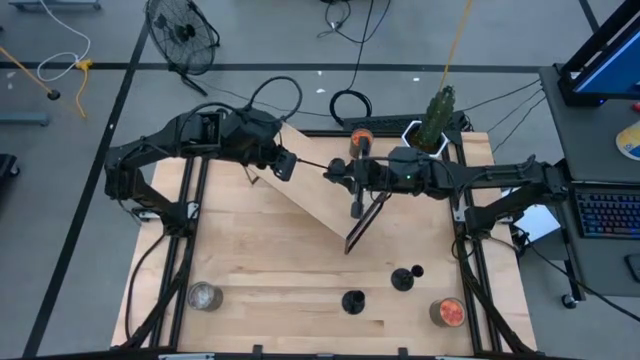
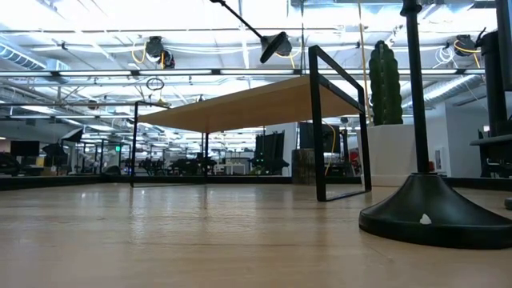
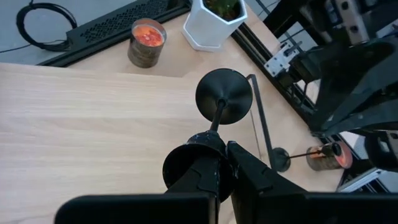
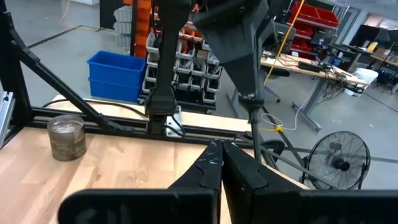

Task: Pick & Place candle stick holders
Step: Put the top black candle holder on the shelf

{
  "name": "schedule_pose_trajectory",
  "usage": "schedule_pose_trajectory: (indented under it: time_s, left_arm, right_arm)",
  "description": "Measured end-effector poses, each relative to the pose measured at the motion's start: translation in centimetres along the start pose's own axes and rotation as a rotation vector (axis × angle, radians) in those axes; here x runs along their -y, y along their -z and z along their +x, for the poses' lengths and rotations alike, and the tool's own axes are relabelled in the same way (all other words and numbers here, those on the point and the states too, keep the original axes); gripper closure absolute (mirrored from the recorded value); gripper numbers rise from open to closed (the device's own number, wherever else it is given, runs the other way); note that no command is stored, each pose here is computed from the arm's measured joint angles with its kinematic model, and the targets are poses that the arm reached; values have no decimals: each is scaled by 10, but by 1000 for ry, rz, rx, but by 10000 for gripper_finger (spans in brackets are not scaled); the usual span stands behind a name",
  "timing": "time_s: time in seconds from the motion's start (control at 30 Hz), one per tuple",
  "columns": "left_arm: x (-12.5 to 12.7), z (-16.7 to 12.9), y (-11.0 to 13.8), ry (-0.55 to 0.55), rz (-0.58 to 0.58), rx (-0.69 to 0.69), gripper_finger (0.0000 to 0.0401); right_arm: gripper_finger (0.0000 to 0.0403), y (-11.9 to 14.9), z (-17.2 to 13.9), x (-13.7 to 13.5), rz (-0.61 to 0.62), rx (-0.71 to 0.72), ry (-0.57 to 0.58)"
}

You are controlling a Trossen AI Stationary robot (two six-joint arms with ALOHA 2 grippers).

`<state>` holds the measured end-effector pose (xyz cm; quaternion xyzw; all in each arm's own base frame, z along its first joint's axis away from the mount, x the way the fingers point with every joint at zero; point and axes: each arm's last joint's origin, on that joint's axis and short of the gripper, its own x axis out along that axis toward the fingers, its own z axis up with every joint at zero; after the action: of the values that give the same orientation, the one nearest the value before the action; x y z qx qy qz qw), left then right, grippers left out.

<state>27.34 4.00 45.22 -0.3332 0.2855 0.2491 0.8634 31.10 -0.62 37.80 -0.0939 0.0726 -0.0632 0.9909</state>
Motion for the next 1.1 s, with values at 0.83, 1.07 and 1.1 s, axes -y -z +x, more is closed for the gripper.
schedule_pose_trajectory:
  time_s: [0.83,1.07,1.1]
  left_arm:
    - [11,26,4,-34,-25,-10,388]
    - [13,35,5,-43,-21,-23,388]
    - [12,35,5,-48,-20,-28,388]
  right_arm:
    - [400,8,2,19,-59,-51,49]
    - [354,7,2,16,-64,-33,-38]
    - [344,7,2,16,-65,-29,-52]
